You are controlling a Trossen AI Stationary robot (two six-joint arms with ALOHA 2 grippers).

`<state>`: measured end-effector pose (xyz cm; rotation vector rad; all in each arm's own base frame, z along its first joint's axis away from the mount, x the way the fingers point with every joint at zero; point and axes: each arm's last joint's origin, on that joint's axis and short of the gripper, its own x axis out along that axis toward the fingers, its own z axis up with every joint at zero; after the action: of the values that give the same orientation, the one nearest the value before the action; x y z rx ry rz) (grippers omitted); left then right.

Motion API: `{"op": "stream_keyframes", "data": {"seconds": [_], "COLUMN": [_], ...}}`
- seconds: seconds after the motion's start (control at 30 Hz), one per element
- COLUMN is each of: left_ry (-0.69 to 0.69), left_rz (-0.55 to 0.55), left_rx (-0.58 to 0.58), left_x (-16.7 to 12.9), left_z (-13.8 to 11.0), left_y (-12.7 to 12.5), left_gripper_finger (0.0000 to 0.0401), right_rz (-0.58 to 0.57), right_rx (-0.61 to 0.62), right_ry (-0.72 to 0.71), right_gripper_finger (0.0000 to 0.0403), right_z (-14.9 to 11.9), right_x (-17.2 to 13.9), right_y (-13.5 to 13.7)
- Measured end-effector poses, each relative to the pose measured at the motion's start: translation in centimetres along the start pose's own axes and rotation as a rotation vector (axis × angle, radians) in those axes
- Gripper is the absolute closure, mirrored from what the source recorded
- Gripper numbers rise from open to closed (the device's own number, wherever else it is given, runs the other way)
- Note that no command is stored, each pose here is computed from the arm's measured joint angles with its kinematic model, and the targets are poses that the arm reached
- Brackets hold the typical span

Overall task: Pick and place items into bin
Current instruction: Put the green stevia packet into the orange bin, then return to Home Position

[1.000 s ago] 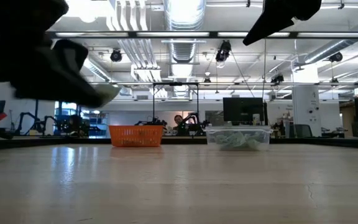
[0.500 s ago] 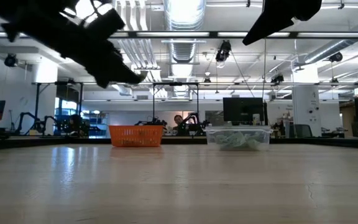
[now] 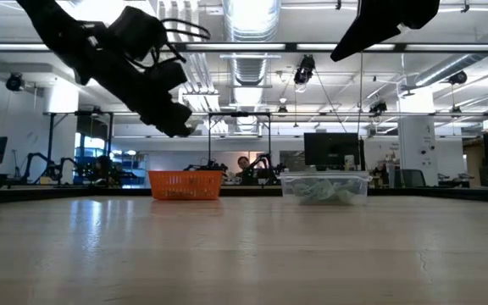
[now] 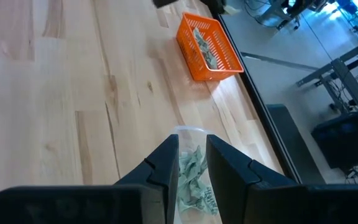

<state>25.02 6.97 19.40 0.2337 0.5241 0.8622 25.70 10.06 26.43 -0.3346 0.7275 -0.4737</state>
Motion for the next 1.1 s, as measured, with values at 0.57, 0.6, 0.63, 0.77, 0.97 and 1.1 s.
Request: {"op": "stream_keyframes", "data": {"seconds": [0.57, 0.6, 0.63, 0.77, 0.97, 1.1], "left_ry": [0.082, 0.083, 0.084, 0.1, 0.114, 0.115], "left_rz": [-0.059, -0.059, -0.059, -0.058, -0.057, -0.056], "left_rx": [-0.197, -0.196, -0.195, -0.188, -0.18, -0.179], "left_x": [3.3, 3.3, 3.4, 3.7, 3.9, 3.9], "left_z": [-1.4, -1.5, -1.5, -1.8, -2.1, -2.1], "left_y": [3.1, 3.1, 3.0, 2.9, 2.7, 2.7], "left_gripper_finger": [0.0397, 0.0397, 0.0395, 0.0372, 0.0322, 0.0301], "right_rz": [0.0, 0.0, -0.001, 0.0, 0.0, 0.0], "right_rx": [-0.007, -0.007, -0.007, -0.006, -0.005, -0.006], "right_ry": [0.001, 0.001, 0.0, -0.001, -0.001, -0.001], "right_gripper_finger": [0.033, 0.033, 0.033, 0.033, 0.033, 0.033], "right_z": [0.0, 0.0, 0.0, 0.0, 0.0, 0.0], "right_x": [0.0, 0.0, 0.0, 0.0, 0.0, 0.0], "right_y": [0.0, 0.0, 0.0, 0.0, 0.0, 0.0]}}
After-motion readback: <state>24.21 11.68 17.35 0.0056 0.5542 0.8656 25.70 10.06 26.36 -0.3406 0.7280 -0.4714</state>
